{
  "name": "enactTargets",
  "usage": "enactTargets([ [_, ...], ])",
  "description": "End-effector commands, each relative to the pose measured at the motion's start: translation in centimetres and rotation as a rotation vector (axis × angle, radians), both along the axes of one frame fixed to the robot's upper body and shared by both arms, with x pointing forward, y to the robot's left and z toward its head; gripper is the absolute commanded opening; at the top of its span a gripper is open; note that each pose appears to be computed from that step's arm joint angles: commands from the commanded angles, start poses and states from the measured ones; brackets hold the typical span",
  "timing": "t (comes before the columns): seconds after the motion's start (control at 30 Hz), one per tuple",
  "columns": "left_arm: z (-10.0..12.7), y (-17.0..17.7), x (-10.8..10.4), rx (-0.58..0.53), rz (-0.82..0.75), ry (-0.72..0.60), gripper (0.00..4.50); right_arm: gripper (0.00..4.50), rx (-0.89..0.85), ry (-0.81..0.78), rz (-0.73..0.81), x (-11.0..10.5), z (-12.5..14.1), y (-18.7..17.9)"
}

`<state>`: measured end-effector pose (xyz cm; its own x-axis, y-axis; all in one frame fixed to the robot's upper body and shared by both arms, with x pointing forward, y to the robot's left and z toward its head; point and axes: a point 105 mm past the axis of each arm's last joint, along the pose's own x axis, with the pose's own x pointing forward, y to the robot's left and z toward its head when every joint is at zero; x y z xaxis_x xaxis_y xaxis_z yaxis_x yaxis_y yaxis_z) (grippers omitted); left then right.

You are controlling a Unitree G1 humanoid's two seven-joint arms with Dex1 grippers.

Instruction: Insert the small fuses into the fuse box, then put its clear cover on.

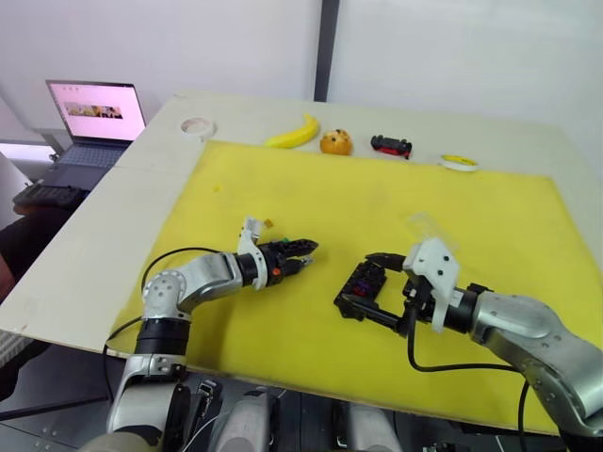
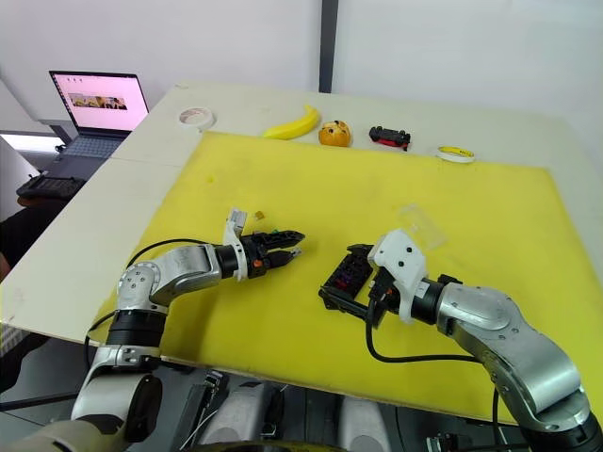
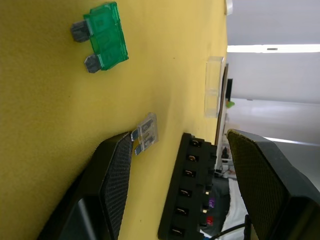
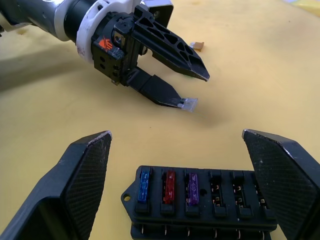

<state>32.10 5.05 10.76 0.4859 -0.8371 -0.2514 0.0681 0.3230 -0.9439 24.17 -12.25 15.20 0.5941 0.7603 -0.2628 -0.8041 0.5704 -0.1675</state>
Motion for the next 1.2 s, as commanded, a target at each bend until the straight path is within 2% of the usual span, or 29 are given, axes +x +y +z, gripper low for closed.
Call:
enactTargets([
  [0.03,-0.8,-0.6,-0.2,0.008,-0.01,0.025,2.26,4.5,0.018,-0.035,0.002,0.1,1.0,0.1],
  [0.1,-1.0,-0.6,-0.2,0.021,-0.017,0.029,1.32,4.5,0.037,-0.033,-0.007,0.1,1.1,0.0],
  [0.87,-1.9,-0.7,-0.2,0.055,-0.022,0.054,1.32,4.5,0.03,-0.031,-0.015,0.1,1.3,-0.2],
  [1.0,-2.1,-0.6,-0.3,0.059,-0.021,0.06,0.05,4.5,0.026,-0.03,-0.014,0.0,1.3,-0.2],
  [1.2,-2.2,-0.2,-0.2,0.063,-0.013,0.064,0.01,4.5,0.022,-0.03,-0.012,0.0,1.3,-0.3],
])
